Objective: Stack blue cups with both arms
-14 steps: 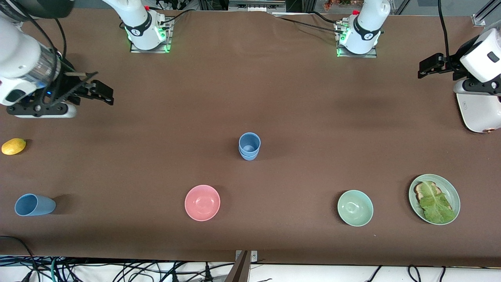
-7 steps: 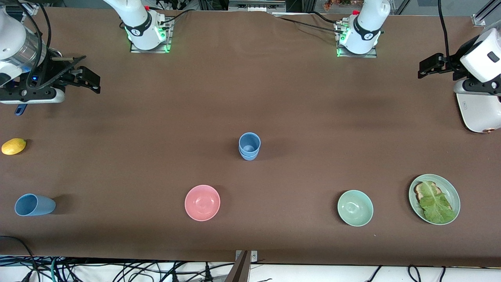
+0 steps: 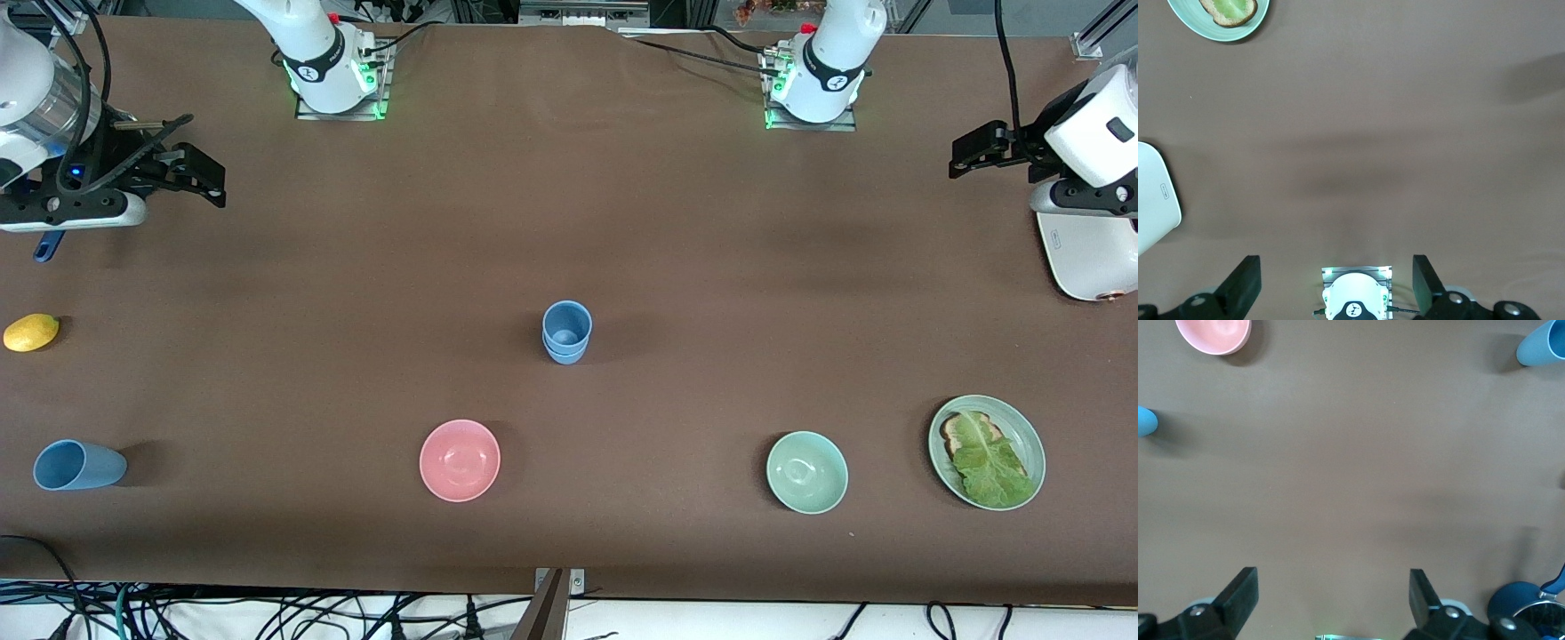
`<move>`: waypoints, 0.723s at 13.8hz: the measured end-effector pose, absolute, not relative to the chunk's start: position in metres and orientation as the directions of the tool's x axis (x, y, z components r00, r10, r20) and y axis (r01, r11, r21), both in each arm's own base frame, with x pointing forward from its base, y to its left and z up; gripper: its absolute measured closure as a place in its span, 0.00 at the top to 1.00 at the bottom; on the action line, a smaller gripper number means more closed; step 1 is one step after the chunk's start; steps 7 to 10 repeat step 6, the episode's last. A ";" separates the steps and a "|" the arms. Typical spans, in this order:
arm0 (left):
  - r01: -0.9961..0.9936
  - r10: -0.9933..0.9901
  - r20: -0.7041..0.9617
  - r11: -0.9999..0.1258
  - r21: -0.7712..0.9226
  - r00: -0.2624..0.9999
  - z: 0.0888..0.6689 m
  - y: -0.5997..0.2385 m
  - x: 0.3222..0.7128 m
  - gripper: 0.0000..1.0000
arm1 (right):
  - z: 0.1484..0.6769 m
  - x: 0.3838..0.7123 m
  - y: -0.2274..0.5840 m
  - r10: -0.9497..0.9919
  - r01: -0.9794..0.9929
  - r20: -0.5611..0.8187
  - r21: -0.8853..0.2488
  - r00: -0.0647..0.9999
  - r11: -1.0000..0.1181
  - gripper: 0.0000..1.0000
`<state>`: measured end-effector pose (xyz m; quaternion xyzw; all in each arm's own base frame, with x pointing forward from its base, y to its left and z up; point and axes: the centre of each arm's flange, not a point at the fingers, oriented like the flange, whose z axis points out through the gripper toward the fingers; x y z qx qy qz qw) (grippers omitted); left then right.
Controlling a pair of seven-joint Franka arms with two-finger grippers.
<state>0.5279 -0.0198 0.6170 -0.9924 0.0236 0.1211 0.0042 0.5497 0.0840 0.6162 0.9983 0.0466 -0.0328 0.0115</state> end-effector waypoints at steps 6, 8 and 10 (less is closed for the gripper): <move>-0.048 -0.046 -0.245 -0.999 -0.002 0.968 0.615 -0.020 0.529 1.00 | 0.618 0.550 0.082 0.102 0.103 -0.063 0.017 0.993 -0.995 1.00; -0.048 -0.046 -0.245 -0.999 -0.002 0.968 0.615 -0.020 0.529 1.00 | 0.618 0.550 0.082 0.102 0.103 -0.063 0.017 0.993 -0.995 1.00; -0.048 -0.046 -0.245 -0.999 -0.002 0.968 0.615 -0.020 0.529 1.00 | 0.618 0.550 0.082 0.102 0.103 -0.063 0.017 0.993 -0.995 1.00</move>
